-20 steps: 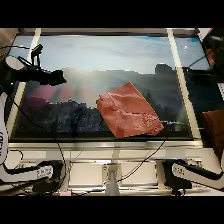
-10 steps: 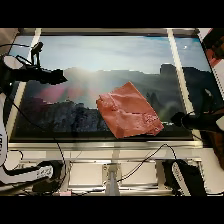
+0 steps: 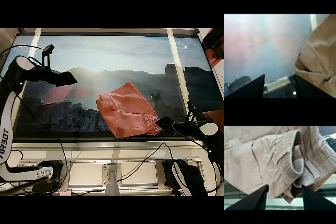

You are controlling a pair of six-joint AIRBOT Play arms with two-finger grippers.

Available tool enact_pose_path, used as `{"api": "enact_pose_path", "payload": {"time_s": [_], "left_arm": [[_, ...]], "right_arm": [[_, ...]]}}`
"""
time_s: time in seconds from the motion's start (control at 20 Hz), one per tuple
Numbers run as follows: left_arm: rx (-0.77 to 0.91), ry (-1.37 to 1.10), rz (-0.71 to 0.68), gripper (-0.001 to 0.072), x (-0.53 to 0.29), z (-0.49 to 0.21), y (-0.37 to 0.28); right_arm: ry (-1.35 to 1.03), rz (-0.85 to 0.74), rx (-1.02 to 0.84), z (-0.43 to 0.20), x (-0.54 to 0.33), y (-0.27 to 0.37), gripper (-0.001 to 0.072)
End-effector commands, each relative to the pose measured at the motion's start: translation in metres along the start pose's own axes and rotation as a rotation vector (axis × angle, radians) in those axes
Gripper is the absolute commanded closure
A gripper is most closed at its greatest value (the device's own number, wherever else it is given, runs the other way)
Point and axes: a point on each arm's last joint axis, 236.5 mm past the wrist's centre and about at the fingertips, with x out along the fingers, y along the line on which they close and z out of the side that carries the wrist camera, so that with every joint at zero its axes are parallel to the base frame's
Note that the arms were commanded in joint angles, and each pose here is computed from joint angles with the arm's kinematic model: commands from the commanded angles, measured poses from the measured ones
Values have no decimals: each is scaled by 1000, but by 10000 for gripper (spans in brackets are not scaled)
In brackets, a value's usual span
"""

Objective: Fold the clothes and pants, and hang the long-sleeved shirts on hangers.

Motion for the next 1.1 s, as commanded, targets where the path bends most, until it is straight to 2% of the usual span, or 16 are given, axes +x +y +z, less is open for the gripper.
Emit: {"api": "enact_pose_path", "payload": {"time_s": [0.0, 0.1, 0.15, 0.25, 0.35, 0.45, 0.6, 0.9, 0.95, 1.0, 1.05], "left_arm": [[126, -68, -1, 255, 32, 17, -29], [171, -113, -6, 255, 52, 25, -52], [191, -124, -12, 257, 62, 26, -64], [221, -100, -31, 257, 87, 16, -83], [206, -40, -49, 258, 114, -4, -95], [173, 22, -69, 258, 139, -25, -104], [160, 52, -95, 257, 158, -38, -114], [201, -8, -104, 255, 168, -10, -125], [202, -14, -104, 225, 171, -5, -124], [207, -18, -99, 125, 174, -1, -122], [235, -19, -73, 111, 176, 3, -115]], "right_arm": [[26, 10, 73, 2, 16, -5, 229], [28, 4, 92, 5, 22, -9, 235], [10, 9, 102, 11, 23, -9, 285], [-54, 33, 110, 26, 23, -4, 426], [-71, 46, 117, 30, 23, -1, 689], [-34, 47, 111, 22, 23, 0, 686], [85, 62, -27, -9, 25, 8, 686], [241, 94, -247, -65, 36, 43, 686], [246, 98, -280, -71, 39, 48, 686], [248, 102, -304, -74, 41, 52, 686], [246, 106, -318, -77, 43, 56, 686]]}}
